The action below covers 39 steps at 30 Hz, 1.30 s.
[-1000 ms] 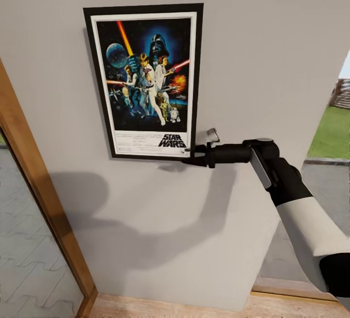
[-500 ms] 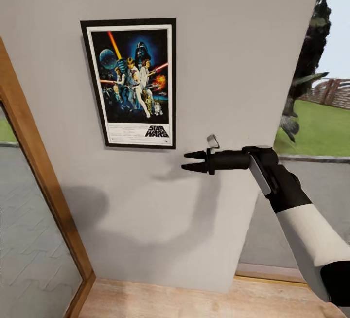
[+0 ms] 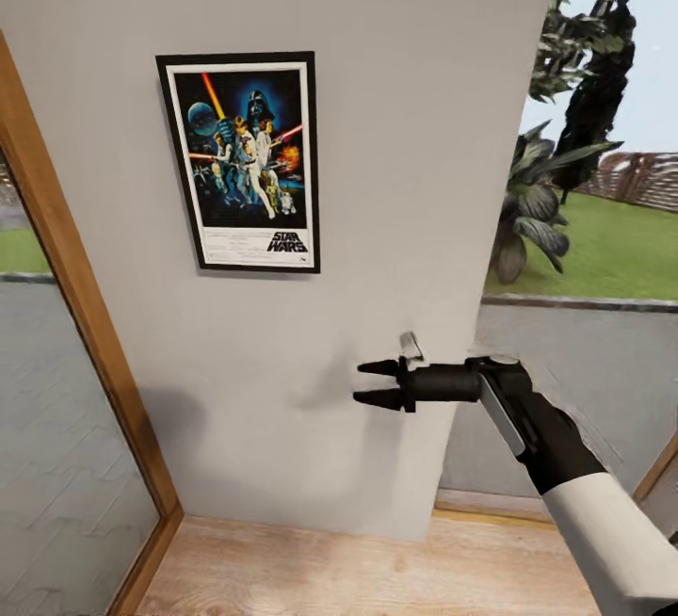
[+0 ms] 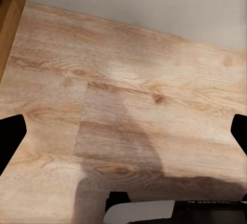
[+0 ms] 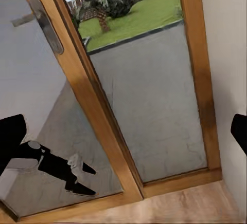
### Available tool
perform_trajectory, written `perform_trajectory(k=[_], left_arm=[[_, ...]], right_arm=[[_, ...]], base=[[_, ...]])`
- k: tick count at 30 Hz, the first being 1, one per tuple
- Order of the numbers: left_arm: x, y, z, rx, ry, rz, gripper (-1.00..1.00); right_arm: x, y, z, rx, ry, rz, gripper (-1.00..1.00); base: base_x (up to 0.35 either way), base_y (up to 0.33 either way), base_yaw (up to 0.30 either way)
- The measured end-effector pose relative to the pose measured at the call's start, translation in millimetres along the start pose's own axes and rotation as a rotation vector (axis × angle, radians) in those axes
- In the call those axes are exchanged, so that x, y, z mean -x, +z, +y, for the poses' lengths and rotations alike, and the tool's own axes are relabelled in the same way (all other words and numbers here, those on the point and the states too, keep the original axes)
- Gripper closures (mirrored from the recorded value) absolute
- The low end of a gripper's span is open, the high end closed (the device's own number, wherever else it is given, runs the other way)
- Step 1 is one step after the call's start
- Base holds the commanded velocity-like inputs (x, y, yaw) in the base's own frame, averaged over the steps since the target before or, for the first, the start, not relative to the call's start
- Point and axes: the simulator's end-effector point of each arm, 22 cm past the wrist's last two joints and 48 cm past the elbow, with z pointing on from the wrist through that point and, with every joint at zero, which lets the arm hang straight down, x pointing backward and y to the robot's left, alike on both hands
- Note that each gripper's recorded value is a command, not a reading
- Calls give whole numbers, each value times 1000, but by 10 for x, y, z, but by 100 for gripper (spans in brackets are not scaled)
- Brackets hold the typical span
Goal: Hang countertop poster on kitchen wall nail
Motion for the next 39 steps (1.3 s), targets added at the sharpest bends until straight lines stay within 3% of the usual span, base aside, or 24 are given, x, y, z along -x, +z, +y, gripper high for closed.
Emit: perform_trajectory(k=[1,4,5,6,7,10,11,12,17,20,22,23,27,31,32,33,39], left_arm=[[1,-2,-34,-16,0,0,-100],[4,-5,-95,-47,1,0,-100],[23,-37,-208,-117,5,-2,-100],[38,-72,-258,-168,10,2,-100],[44,-80,-267,-177,11,3,-100],[118,-100,-290,-198,22,-8,-100],[75,-111,-309,-209,3,32,-100],[57,-111,-306,-209,-1,38,-100],[-250,-110,-272,-196,-44,102,-100],[-552,-114,-188,-153,-78,159,-100],[-621,-111,-119,-121,-83,172,-100],[-692,-109,17,-60,-85,186,-100],[-1011,-151,293,79,-69,240,-100],[-1244,-223,545,218,-40,257,-100],[-1244,-223,547,219,-40,257,-100],[-1405,-298,684,318,-27,263,-100],[-1575,-392,786,399,-23,276,-100]], right_arm=[[-352,-50,-31,-15,41,8,-100],[-873,-203,-171,-59,121,29,-100],[-1305,-403,-324,-115,69,17,-100],[-2098,-664,-532,-201,183,38,-100],[-2912,-931,-522,-279,398,83,-100],[-3582,-1188,-368,-358,526,121,-100],[-4151,-1512,-467,-576,563,188,-100],[-4854,-1744,17,-632,716,287,-100],[-5351,-2111,81,-834,741,391,-100],[-5679,-2411,196,-968,752,480,-100],[-5787,-2525,243,-1018,754,512,-100],[-5943,-2694,333,-1087,754,565,-100],[-6247,-3068,572,-1245,750,684,-100],[-6379,-3296,711,-1349,737,758,-100],[-6379,-3297,711,-1349,737,758,-100],[-6422,-3331,757,-1388,730,787,-100],[-6452,-3246,782,-1403,729,795,-100]], base=[[-16,-9,0],[-7,-4,0],[0,0,0],[0,0,0],[0,0,0],[0,0,0],[0,0,0],[0,0,0],[0,0,0],[0,0,0],[0,0,0],[0,0,0],[0,0,0],[0,0,0],[0,0,0],[0,0,0],[0,0,0]])
